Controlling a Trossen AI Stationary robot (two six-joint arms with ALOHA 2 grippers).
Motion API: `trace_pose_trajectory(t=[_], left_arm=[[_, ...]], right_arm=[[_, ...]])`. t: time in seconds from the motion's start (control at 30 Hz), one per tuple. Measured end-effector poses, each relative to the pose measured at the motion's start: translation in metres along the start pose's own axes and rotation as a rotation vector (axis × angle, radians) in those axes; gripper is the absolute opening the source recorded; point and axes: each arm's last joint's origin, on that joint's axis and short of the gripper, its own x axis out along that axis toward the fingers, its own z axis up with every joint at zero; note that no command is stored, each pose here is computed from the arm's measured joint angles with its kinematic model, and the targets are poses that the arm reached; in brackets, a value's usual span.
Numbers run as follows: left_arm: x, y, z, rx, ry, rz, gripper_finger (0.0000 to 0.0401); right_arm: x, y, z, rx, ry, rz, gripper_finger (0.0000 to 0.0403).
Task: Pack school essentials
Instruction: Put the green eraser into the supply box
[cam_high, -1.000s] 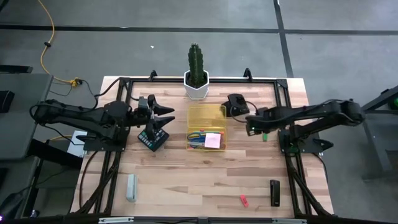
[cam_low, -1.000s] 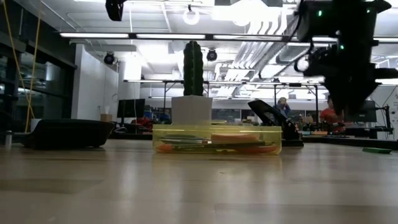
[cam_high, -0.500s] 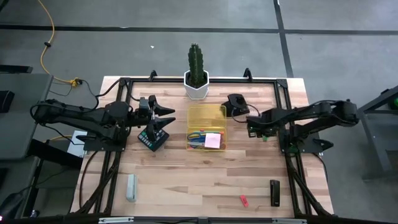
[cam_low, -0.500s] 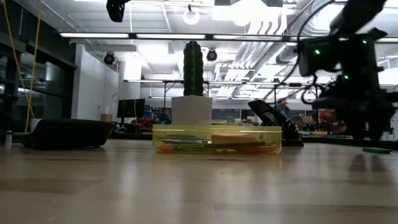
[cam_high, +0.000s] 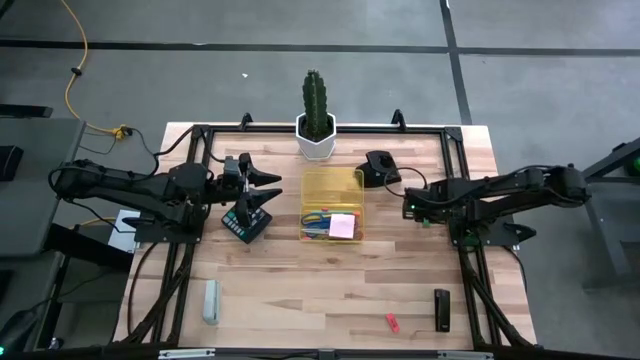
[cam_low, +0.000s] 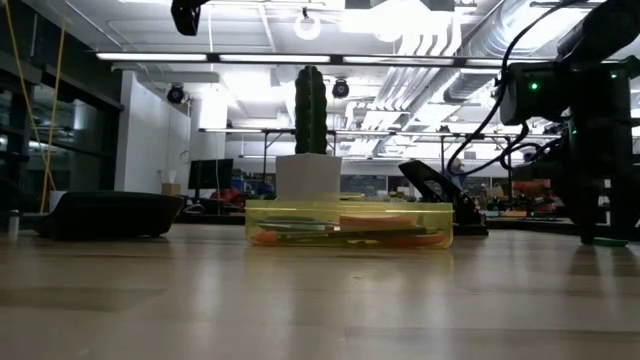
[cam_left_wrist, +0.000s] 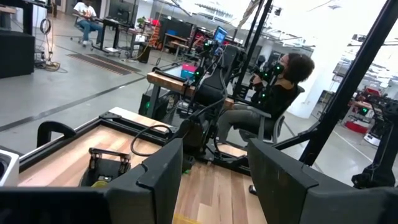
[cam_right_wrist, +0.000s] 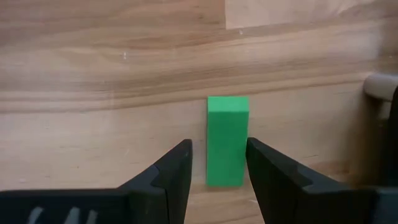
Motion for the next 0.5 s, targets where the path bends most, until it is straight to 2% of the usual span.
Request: trace_pose_trajectory(t=[0.27,0.5], left_arm=[[0.0,0.0,0.0,0.0,0.0,0.0,0.017],[0.0,0.0,0.0,0.0,0.0,0.0,0.017]], right_arm=[[-0.0039,0.0041,0.0009,-0.006,-0.02,0.015,0.0138],[-0.004,0.0045,0.001,-0.004,-0.025,0.019,0.0077]])
